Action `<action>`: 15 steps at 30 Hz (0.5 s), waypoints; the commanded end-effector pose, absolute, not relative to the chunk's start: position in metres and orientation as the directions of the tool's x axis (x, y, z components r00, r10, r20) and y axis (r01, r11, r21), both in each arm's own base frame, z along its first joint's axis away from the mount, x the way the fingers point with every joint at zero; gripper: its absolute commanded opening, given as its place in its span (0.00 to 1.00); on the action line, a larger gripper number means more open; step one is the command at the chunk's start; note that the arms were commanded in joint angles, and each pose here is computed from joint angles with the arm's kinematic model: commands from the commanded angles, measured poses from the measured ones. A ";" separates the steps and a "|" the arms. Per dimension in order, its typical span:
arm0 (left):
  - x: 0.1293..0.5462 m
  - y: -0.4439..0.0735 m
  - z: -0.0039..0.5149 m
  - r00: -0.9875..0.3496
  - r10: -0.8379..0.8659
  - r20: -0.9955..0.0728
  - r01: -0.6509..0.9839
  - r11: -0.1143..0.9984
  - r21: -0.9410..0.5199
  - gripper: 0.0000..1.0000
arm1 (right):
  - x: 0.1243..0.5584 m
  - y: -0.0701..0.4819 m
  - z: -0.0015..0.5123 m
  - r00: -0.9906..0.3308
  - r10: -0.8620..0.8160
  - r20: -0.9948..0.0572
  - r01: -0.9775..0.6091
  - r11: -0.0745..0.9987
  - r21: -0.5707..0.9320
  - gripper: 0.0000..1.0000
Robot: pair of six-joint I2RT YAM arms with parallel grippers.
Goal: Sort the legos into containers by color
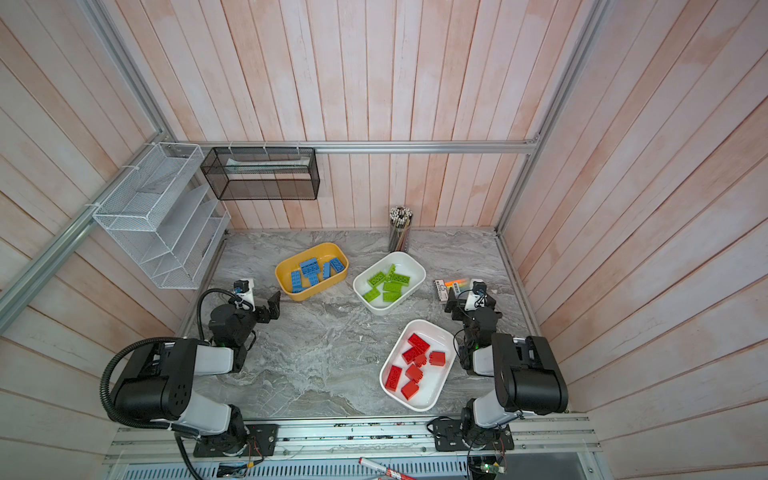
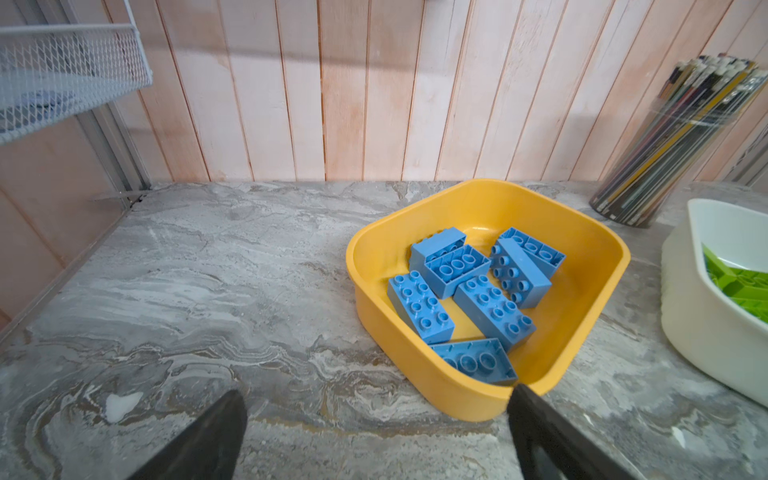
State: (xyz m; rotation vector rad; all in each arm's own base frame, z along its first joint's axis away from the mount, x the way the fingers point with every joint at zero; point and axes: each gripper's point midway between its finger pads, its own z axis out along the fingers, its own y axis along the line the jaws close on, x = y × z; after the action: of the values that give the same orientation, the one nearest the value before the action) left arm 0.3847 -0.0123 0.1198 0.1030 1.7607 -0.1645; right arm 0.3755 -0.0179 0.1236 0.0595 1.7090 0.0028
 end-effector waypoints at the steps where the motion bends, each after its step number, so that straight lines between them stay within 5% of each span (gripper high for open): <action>1: 0.385 -0.014 0.129 -0.145 -0.007 -0.989 0.181 0.983 -0.034 1.00 | 0.379 -0.020 0.124 -0.145 0.040 -0.989 0.054 0.998 0.033 0.98; 15: 0.384 -0.016 0.130 -0.139 -0.001 -0.990 0.195 0.980 -0.028 1.00 | 0.379 -0.019 0.124 -0.148 0.038 -0.988 0.053 0.998 0.031 0.98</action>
State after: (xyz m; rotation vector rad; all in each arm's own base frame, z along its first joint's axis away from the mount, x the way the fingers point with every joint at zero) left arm 0.3858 -0.0146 0.1279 0.1188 1.7263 -0.1714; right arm 0.3760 -0.0197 0.1191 0.0686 1.7309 -0.0060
